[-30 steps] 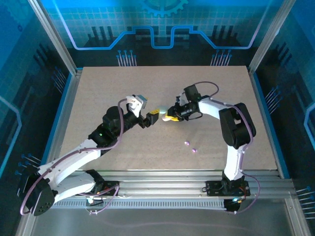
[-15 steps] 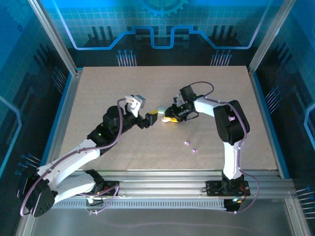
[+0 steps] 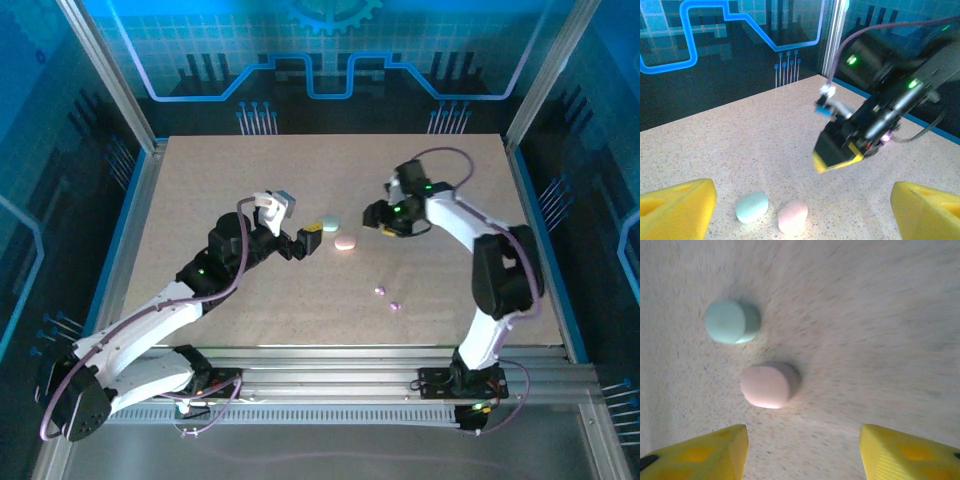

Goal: Insert wireless bluetooth earbuds into charging case

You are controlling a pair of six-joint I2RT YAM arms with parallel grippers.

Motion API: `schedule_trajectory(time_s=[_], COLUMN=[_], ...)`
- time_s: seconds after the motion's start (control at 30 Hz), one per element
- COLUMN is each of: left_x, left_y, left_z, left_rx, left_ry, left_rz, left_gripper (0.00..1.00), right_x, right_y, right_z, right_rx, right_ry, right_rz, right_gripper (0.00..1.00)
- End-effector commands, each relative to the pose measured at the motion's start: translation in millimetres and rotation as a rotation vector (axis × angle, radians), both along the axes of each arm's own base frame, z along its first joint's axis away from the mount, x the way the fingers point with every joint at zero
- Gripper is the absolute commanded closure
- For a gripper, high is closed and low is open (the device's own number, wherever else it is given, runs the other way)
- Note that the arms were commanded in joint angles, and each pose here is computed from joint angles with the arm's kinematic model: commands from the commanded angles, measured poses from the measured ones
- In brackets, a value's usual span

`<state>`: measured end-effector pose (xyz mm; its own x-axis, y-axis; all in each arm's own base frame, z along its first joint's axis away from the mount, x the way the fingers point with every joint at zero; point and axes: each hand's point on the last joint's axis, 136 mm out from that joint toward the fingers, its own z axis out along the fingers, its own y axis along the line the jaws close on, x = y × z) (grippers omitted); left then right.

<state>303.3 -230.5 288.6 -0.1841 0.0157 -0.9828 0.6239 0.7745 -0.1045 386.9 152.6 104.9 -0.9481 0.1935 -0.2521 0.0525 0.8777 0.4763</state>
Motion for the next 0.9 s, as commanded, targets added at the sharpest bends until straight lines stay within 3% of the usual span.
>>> schedule_trajectory(time_s=[0.0, 0.17, 0.3, 0.47, 0.73, 0.87], left_x=[2, 1, 2, 1, -2, -2], left_y=[0, -7, -13, -17, -13, -12], left_z=[12, 8, 5, 6, 6, 5], left_rx=[-0.029, -0.046, -0.058, -0.061, -0.050, -0.047], left_ry=[0.005, 0.034, 0.050, 0.061, 0.055, 0.049], left_rz=[-0.005, -0.040, -0.066, -0.085, -0.080, -0.076], left_gripper=[0.06, 0.02, 0.01, 0.01, 0.01, 0.01], right_x=[-10, -23, -27, -20, -2, 3], right_y=[-81, -188, -244, -269, -275, -273], right_z=[14, 16, 0, -22, -54, -67], right_rx=[-0.151, -0.202, -0.250, -0.357, -0.409, -0.393], right_ry=[-0.029, -0.040, 0.024, 0.102, 0.164, 0.198], right_rz=[-0.140, -0.420, -0.539, -0.520, -0.412, -0.366], right_gripper=[0.38, 0.35, 0.36, 0.34, 0.26, 0.33])
